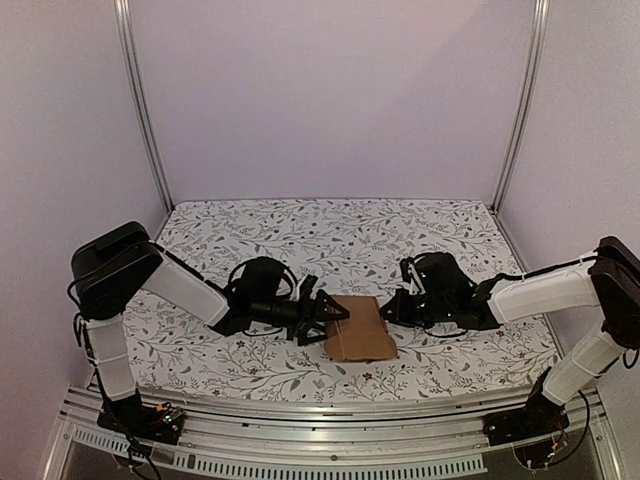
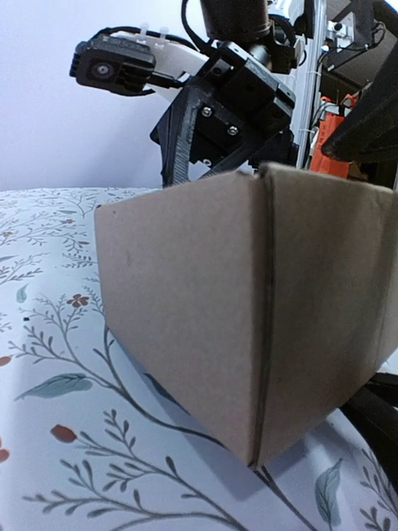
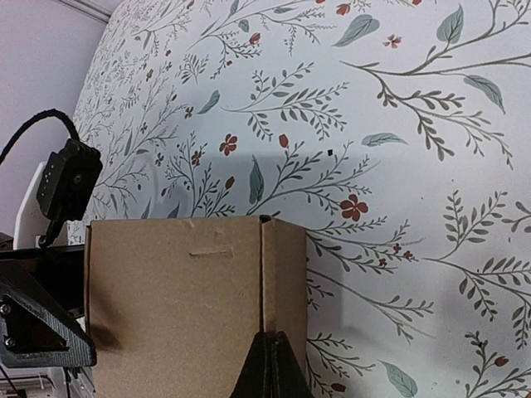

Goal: Fold the paper box

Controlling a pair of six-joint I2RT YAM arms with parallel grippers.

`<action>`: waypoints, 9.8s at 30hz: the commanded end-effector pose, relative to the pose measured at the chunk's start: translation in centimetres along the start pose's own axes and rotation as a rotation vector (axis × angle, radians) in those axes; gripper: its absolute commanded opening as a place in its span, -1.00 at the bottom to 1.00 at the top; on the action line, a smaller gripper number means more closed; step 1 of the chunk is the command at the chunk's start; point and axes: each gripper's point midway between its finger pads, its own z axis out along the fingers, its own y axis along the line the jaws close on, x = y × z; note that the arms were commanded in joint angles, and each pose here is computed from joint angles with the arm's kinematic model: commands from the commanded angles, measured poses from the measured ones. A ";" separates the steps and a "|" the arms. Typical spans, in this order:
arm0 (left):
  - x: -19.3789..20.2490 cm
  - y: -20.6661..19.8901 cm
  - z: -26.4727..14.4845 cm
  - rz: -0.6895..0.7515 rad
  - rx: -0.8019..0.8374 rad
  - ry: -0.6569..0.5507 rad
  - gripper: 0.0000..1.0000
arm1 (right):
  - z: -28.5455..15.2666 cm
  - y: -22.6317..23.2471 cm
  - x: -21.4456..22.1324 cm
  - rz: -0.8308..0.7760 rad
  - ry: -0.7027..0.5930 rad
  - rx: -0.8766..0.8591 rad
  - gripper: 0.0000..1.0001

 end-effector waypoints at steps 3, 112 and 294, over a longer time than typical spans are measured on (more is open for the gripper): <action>0.0 0.3 0.1 -0.024 0.037 0.008 0.51 | 0.2 -0.7 0.9 -0.002 0.015 0.021 -1.00; 12.1 -15.4 -17.1 0.241 0.616 0.493 0.99 | -15.6 21.6 5.6 -2.263 -0.753 0.079 0.03; 5.1 1.6 -4.7 0.727 -0.943 0.111 -1.00 | -12.1 5.6 2.7 -0.645 -0.072 -0.004 0.43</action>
